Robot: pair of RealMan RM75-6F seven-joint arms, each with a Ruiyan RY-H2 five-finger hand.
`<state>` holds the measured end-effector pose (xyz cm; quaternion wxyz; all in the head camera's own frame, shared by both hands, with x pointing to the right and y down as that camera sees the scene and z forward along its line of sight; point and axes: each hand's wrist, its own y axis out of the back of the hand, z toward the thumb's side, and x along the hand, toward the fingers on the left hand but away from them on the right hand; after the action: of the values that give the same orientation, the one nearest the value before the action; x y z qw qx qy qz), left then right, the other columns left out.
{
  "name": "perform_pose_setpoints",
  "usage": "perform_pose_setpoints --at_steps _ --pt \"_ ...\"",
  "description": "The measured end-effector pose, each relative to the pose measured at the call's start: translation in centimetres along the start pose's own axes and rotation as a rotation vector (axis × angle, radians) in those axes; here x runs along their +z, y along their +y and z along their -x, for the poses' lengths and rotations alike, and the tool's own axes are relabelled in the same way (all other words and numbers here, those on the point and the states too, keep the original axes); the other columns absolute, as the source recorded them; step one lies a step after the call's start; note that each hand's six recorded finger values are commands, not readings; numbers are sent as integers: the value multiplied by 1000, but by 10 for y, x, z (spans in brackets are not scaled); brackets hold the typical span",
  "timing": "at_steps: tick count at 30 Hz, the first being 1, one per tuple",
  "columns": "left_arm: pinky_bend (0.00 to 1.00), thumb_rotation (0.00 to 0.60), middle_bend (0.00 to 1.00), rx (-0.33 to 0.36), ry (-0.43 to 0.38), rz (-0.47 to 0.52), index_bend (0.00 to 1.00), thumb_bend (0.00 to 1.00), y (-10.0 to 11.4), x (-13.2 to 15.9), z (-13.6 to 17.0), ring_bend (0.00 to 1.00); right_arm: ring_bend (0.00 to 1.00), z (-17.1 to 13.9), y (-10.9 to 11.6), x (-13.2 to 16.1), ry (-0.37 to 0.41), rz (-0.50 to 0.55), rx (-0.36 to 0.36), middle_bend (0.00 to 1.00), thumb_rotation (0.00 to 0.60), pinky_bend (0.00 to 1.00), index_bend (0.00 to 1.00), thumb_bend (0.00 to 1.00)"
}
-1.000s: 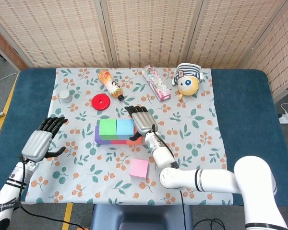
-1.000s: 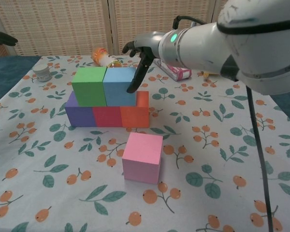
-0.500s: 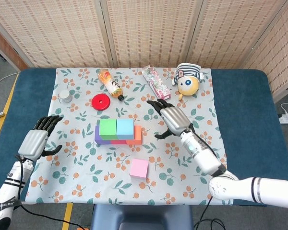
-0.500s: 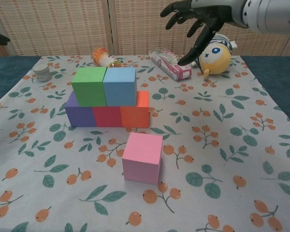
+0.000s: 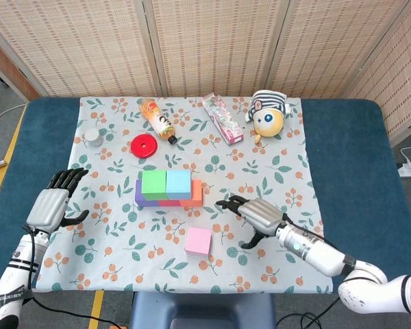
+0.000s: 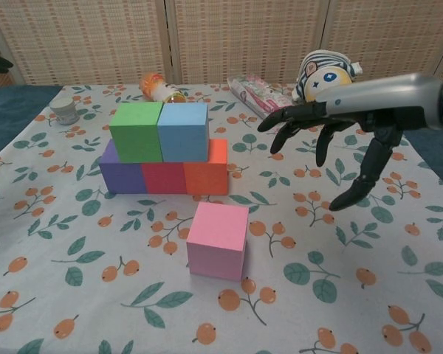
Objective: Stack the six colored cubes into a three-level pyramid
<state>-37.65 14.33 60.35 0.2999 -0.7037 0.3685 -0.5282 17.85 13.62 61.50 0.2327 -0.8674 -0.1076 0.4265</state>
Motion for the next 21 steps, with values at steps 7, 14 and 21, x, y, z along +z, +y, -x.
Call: perform_pose_setpoints --at_steps 7,14,21 --pt "33 600 46 -1 -7 8 69 293 -1 2 0 0 67 18 -24 18 28 14 8 151 600 336 0 0" --pt "33 600 46 1 -12 25 69 293 -3 0 1 0 67 39 -44 32 -3 47 -20 151 600 336 0 0" --pt "33 600 45 -2 -14 41 69 294 -4 -5 2 0 67 57 -61 47 -32 75 -24 150 600 331 0 0"
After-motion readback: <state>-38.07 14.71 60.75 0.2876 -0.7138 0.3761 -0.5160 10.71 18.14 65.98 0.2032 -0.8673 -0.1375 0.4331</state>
